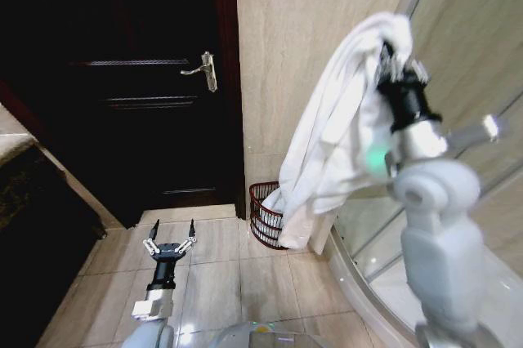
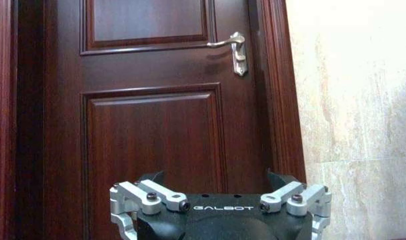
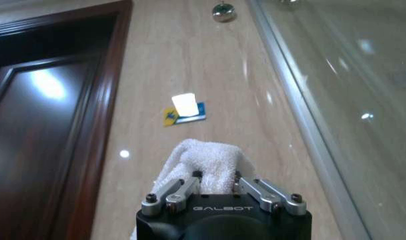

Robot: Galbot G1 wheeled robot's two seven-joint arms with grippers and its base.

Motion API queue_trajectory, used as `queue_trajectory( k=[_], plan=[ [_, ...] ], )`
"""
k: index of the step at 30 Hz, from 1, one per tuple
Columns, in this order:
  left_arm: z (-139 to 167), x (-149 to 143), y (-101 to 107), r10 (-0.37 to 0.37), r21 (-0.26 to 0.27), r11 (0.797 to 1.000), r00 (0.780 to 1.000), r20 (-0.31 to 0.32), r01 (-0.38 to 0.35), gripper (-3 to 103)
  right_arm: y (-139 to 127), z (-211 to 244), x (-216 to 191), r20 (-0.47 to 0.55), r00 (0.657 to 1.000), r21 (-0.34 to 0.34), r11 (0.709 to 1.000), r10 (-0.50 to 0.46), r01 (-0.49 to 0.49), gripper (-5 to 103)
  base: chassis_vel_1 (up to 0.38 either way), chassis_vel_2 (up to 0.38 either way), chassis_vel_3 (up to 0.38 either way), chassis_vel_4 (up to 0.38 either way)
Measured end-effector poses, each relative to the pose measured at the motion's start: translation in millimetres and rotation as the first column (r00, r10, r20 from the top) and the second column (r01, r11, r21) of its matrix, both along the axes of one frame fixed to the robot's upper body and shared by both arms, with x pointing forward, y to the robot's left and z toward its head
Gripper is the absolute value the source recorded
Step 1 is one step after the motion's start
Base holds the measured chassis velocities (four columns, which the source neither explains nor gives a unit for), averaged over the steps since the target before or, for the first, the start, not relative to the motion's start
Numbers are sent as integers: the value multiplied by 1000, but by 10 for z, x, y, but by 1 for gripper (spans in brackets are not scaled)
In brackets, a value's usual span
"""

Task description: Discard the used towel into the hamper.

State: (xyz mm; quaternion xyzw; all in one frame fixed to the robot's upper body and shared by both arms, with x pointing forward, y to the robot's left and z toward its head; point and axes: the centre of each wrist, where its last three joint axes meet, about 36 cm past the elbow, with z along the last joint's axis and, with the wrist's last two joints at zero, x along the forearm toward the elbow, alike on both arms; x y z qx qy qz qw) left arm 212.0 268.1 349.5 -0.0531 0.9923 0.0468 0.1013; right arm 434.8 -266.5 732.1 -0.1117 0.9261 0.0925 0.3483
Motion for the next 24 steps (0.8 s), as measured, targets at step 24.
queue_trajectory(
  k=[24],
  plan=[
    [30,99,10,7,-28,1000,1000,27,-6,100,355,1543,955,117,989,-35,996,86,-82,16,0,0,0,0]
  ],
)
